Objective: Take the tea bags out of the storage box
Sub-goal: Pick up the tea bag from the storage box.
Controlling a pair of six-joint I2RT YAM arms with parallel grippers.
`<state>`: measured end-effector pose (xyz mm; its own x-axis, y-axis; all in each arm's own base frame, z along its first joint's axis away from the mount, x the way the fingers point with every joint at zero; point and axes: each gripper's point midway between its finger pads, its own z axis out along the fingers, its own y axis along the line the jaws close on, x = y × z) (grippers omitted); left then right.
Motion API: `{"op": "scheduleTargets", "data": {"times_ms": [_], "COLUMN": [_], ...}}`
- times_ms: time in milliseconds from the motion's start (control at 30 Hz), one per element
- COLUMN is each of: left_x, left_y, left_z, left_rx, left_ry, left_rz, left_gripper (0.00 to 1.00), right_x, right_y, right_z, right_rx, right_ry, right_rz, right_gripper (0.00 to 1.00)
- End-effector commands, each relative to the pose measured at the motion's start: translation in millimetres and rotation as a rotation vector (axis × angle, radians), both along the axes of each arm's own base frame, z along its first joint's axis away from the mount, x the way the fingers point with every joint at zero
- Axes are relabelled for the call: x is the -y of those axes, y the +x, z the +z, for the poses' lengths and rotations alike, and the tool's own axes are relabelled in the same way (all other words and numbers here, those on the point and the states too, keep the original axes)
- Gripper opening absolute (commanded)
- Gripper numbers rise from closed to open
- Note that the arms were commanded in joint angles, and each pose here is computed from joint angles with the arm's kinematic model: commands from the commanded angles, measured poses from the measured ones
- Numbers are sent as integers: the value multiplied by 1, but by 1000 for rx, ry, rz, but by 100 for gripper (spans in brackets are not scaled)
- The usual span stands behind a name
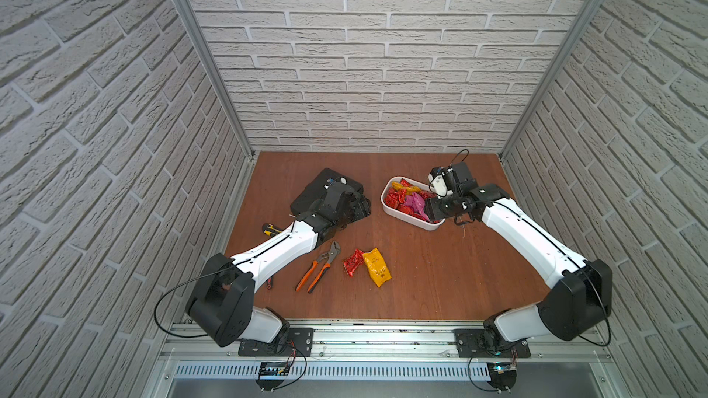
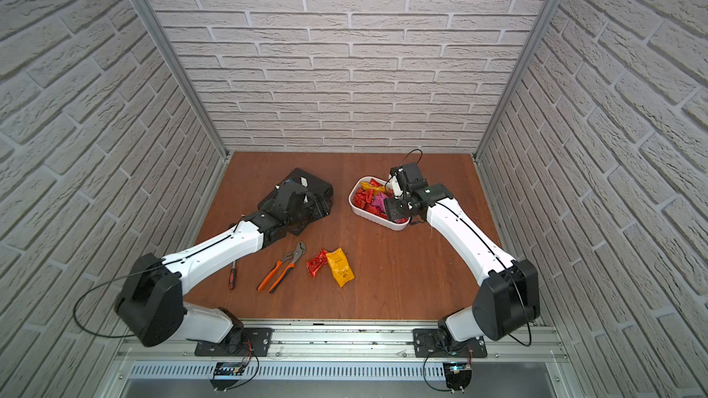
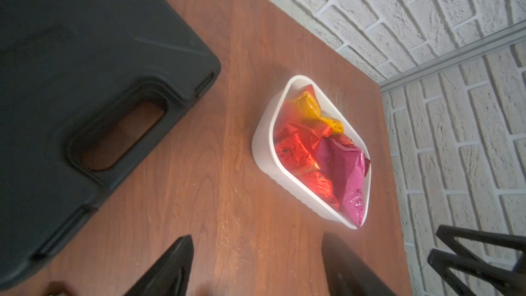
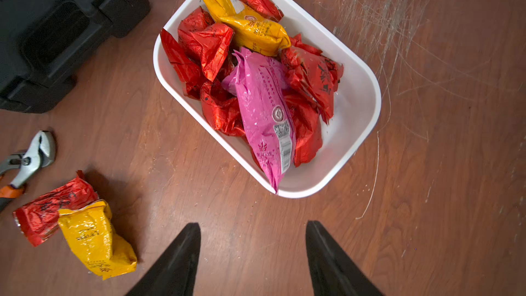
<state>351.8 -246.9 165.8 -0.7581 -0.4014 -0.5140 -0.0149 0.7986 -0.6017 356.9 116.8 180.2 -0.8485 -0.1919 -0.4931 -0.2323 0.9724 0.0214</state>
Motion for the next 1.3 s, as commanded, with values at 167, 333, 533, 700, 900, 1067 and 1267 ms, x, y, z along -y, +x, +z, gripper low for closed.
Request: {"op": "scheduleTargets", "data": {"times_ms": [167, 333, 533, 700, 900, 1067, 1267], "left_x": [22, 15, 13, 12, 14, 14, 14], "left_y": [19, 26, 32, 36, 39, 42, 43], "left_z": [7, 1, -5, -7, -8, -9, -7], "left_rx": [-39, -48, -54, -55, -58, -57, -52], "left_ry": [-139, -137, -138, -135, -135, -137, -136], "left_rz": [30, 60, 77, 88, 87, 89, 90], "left_gripper": [76, 76, 76, 76, 75, 75, 75], "right_x": [-6, -17, -18, -21, -16, -18, -24], "right_y": [54, 72, 79, 82, 86, 86, 84], "right_z": [-5, -17, -39, -50, -62, -55, -22], "right_rx": [11, -18, -62, -79, -108, -92, -31], "right_ry": [-108, -105, -169, -217, -289, -282, -219], "right_rz": [35, 40, 32, 42, 35, 41, 38], "right_gripper": [66, 64, 58, 55, 36, 12, 6]}}
